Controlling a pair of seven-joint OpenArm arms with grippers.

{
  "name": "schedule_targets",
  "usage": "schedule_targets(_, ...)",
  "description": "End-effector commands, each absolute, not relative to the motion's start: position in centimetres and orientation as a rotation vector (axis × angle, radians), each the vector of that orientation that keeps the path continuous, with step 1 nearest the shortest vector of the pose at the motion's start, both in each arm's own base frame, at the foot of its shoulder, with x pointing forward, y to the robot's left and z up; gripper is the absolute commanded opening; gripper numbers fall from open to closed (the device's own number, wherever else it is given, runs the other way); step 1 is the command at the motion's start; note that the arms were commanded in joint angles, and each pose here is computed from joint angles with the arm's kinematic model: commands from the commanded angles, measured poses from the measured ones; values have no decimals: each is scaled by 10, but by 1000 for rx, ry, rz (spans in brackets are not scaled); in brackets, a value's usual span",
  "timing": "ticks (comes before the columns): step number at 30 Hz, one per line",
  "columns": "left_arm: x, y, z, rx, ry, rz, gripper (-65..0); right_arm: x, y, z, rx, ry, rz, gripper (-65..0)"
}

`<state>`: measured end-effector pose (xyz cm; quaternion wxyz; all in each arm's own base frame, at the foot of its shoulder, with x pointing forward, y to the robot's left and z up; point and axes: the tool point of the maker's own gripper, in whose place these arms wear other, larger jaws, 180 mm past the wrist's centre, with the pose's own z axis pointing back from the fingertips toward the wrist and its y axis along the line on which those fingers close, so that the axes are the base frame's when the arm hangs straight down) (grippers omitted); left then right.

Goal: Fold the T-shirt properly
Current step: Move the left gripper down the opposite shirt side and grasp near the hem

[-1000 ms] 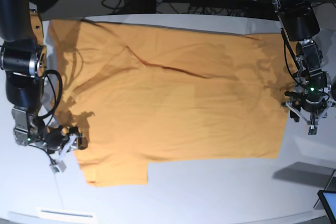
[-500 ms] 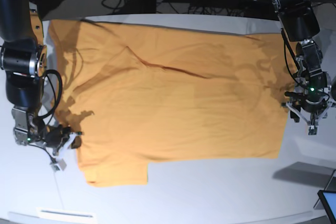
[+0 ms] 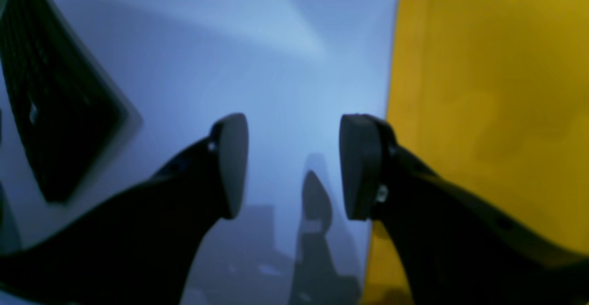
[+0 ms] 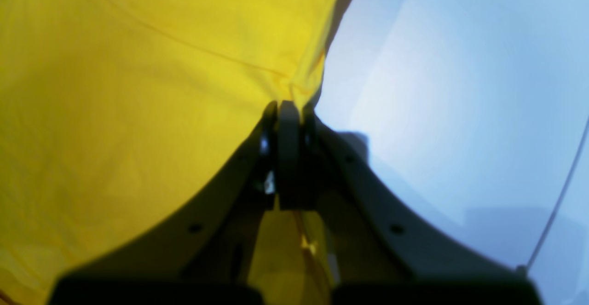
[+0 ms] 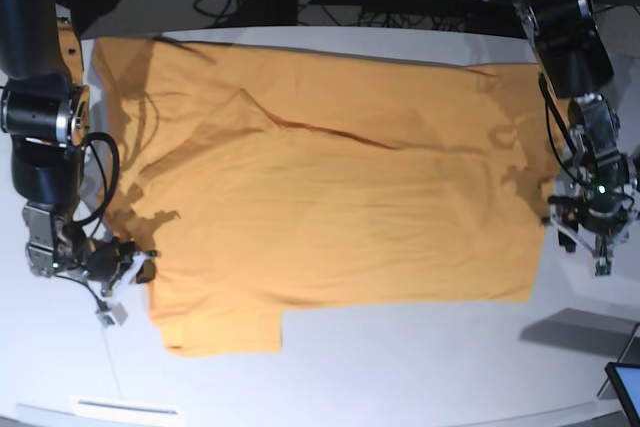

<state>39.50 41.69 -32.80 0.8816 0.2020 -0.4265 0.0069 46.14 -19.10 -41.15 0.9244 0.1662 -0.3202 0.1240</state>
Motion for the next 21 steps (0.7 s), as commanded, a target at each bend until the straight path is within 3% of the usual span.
schedule_targets(1, 403, 433, -306, 458, -925, 30, -329, 478, -196, -390, 332, -711, 260, -649)
schedule_targets(11, 430, 424, -324, 295, -882, 30, -331, 471, -196, -399, 334, -694, 259, -649)
schedule_targets(16, 443, 431, -327, 241, -930, 89, -331, 471, -196, -399, 331, -694, 261, -649)
schedule_targets(21, 453, 432, -316, 62, -1021, 157, -331, 466, -197, -404, 332, -685, 260, -649)
